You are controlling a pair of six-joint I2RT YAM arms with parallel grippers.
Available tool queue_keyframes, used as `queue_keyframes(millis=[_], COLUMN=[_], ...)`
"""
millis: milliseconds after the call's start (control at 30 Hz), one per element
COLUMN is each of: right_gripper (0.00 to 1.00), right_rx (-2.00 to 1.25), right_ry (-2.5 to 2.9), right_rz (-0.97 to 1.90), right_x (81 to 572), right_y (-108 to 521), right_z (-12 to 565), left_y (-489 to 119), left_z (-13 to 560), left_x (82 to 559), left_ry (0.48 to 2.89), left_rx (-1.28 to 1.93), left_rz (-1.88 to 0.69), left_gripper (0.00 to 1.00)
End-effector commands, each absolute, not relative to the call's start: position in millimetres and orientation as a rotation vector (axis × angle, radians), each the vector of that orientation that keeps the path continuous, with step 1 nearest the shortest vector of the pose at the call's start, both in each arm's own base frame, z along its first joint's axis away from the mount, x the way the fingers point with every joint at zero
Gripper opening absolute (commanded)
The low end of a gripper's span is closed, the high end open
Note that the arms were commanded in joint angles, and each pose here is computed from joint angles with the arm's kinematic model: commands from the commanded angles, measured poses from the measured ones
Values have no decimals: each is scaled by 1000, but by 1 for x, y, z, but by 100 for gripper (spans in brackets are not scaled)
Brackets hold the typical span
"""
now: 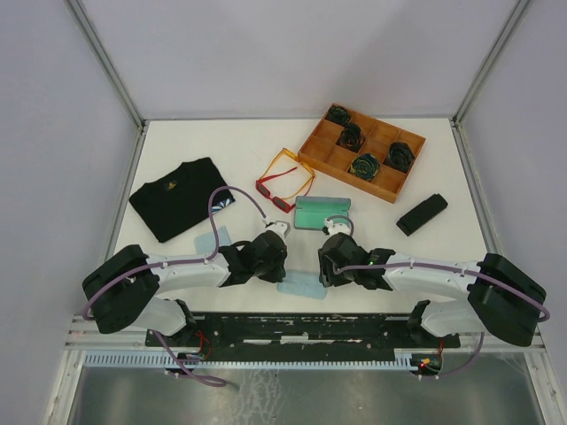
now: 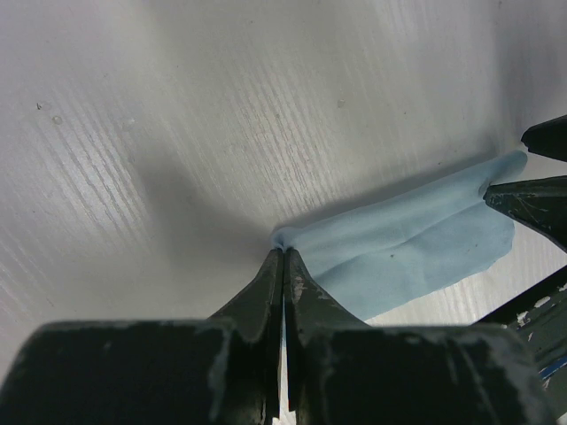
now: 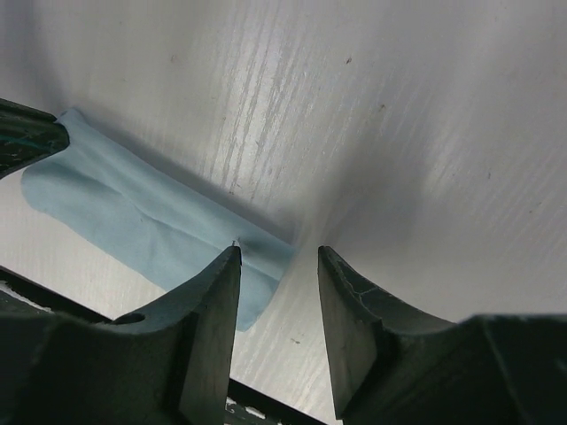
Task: Organize the sunglasses
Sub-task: Pick up the glasses cleaning cloth from the center of the board.
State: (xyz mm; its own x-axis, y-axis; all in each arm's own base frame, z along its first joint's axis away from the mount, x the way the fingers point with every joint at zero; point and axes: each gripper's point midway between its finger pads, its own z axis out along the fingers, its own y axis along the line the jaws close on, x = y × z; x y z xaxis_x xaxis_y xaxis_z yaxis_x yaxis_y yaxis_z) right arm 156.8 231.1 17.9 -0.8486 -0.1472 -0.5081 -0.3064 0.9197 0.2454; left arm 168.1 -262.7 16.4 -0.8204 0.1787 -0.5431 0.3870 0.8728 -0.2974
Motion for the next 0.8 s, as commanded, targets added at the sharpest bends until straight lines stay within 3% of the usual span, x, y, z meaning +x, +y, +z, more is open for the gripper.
queue_keyframes(millis=[0, 600, 767], right_gripper=[48, 41, 33], right_rx=[-273, -268, -262], right_ry=[2524, 2587, 2594], right_rz=[514, 525, 511], right_x=[171, 165, 165], right_y=[248, 247, 246], right_z=[33, 21, 18], left_y=[-261, -261, -260], left_z=[18, 15, 14], left_x=[171, 171, 171], left_ry=[2494, 2501, 2503], left_rx=[453, 456, 457], left_rz=[-526, -520, -515], left_gripper=[3, 3, 3])
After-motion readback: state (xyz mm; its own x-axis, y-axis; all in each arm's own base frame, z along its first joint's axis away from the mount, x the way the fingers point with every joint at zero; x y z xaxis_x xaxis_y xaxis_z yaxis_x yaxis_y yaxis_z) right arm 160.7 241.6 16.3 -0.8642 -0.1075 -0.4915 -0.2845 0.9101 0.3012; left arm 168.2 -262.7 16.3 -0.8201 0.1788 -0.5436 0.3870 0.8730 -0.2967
